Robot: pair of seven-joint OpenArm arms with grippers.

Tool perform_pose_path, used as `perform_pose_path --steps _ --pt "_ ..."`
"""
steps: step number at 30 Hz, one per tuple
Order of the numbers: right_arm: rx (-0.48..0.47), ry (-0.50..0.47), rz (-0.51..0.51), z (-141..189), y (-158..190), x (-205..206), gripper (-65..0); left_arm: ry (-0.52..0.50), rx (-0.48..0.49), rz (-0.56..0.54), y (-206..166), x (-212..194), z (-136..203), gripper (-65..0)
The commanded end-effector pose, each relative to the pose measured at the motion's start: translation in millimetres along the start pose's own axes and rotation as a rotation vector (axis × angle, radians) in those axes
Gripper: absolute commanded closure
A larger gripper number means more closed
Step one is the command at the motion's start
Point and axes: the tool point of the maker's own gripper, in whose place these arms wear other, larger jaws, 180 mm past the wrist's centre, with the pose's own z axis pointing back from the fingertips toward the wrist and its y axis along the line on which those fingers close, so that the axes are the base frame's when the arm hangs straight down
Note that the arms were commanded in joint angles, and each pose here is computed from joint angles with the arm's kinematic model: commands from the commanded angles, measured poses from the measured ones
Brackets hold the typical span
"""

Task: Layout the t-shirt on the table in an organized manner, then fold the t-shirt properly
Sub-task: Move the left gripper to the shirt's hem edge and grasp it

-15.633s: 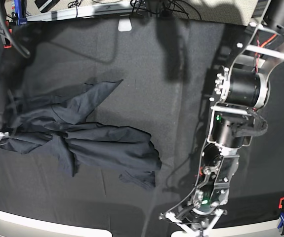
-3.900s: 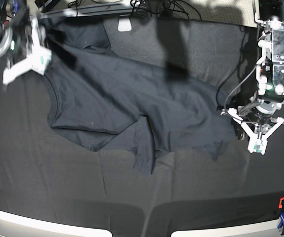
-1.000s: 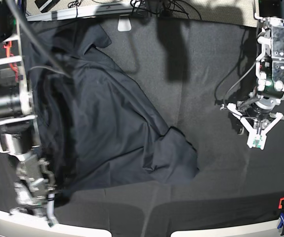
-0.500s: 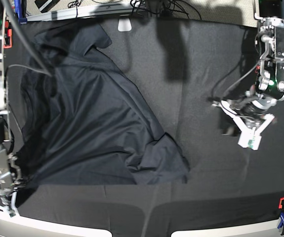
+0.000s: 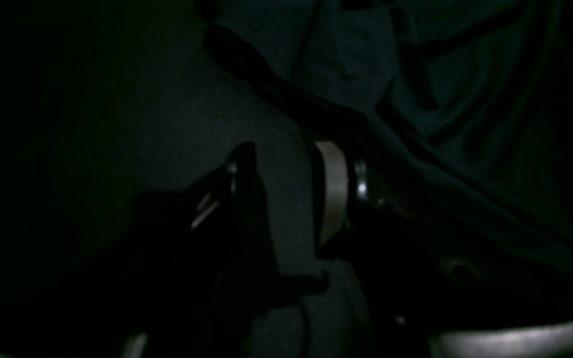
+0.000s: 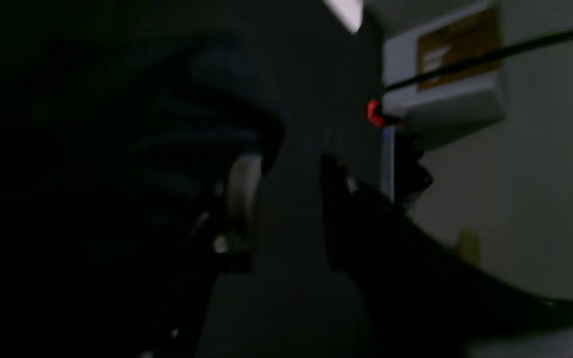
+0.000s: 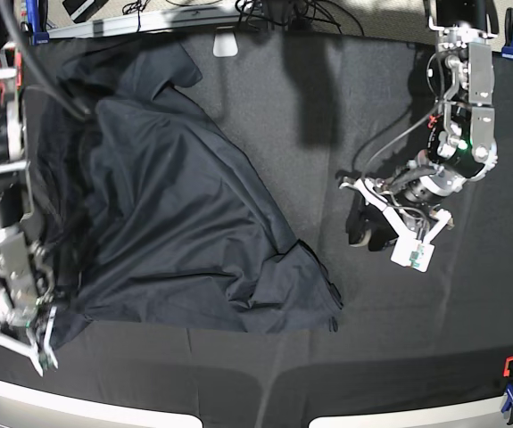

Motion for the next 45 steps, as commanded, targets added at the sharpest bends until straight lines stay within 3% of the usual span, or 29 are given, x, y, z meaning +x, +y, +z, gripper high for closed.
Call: perform_pose_path --steps 1,6,8,10,14,21,27,32,37,45 --pt "-0.036 -0.046 -0.017 2.8 -24.8 19.4 -25.0 -0.054 -0.005 -0.013 0.4 17.8 1.4 -17.7" --pt "0.0 -0.052 -0.084 3.1 -17.7 23.1 -26.3 -0.046 -0.019 -0.023 -5.8 15.9 -0.7 -17.7" --pt "0.034 -0.017 -0.139 3.1 -10.2 17.9 -26.3 -0.027 -0.025 -0.079 -15.9 12.3 -6.1 -17.7" --pt "0.058 0.013 -0.168 3.6 -3.4 14.6 -26.3 0.008 -0.014 -0.146 -24.5 6.5 -16.5 -17.7" --pt "0.082 0.078 -0.16 4.8 7.8 4.9 -26.3 0.057 0.029 -0.122 -23.9 2.2 -47.5 -17.8" --pt "0.096 0.115 -0.129 3.5 22.8 -19.1 -26.3 0.147 -0.117 0.075 -45.3 -5.0 -91.5 -20.3" --pt "0.113 0.113 -0.107 3.0 37.7 -32.6 -26.3 0.155 -0.302 0.188 -72.7 -11.1 -99.7 -20.3" --pt "0.119 0.115 -0.102 3.1 42.3 -36.6 -26.3 0.105 -0.295 0.248 -65.4 1.5 -99.9 -20.3" --pt "0.126 0.125 -0.096 3.5 47.4 -42.1 -26.3 0.009 -0.234 0.369 -28.6 20.1 -94.3 -20.3" --pt "0.132 0.13 -0.093 3.8 51.2 -44.8 -26.3 -0.037 -0.164 0.427 5.7 28.7 -90.9 -20.3"
